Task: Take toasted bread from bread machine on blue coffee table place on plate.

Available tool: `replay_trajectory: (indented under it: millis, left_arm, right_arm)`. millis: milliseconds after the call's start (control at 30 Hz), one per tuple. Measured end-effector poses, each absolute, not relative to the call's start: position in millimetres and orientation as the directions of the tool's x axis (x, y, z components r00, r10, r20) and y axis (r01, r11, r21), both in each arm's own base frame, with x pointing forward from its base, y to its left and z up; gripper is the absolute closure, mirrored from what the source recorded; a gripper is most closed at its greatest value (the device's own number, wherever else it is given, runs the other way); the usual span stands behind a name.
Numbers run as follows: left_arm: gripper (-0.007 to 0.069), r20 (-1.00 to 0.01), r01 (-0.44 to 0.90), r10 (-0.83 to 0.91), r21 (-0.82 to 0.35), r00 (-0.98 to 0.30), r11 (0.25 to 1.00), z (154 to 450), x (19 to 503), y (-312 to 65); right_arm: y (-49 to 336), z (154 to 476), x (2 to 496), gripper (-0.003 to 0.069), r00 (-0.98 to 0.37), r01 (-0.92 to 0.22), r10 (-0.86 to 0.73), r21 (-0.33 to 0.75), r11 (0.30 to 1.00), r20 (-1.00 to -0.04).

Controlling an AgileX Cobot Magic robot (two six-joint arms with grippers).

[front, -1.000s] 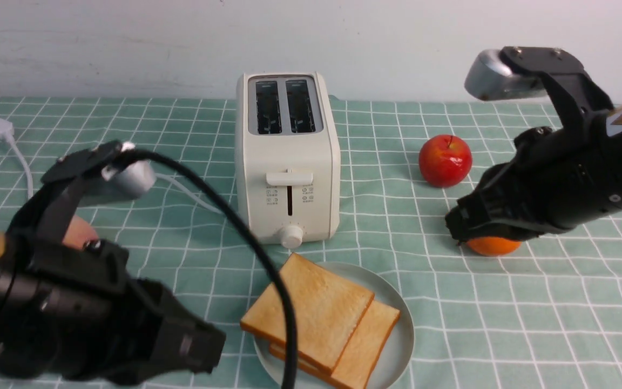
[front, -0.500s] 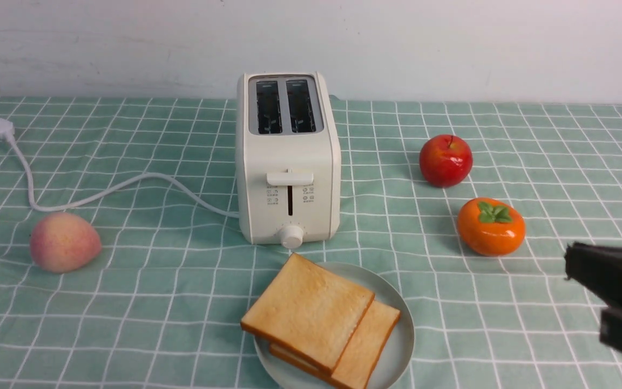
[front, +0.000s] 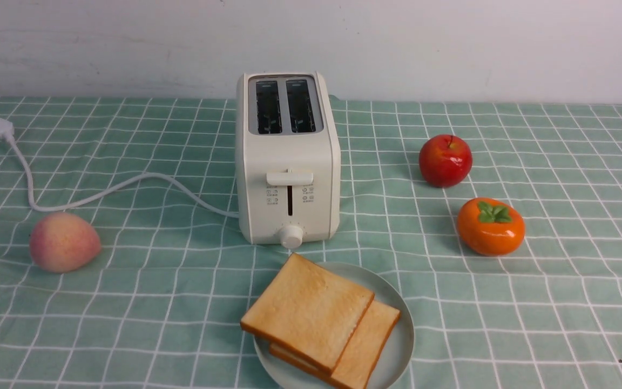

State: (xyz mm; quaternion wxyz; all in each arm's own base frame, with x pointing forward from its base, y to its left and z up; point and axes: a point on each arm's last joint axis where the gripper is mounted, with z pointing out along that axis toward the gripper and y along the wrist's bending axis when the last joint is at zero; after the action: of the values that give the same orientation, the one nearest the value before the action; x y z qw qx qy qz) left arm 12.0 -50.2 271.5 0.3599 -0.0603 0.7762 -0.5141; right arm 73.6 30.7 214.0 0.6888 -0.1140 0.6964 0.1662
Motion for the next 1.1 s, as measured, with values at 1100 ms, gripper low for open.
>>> replay_trajectory:
  millis: [1100]
  left_arm:
    - [0.0628, -0.957, 0.254, -0.207, -0.255, -0.201, 0.933, 239.1, 40.2, -15.4]
  right_arm:
    - [30.3, 214.9, 73.1, 0.0643, -0.012, -0.387, 0.077, 0.076, 0.919, -0.997]
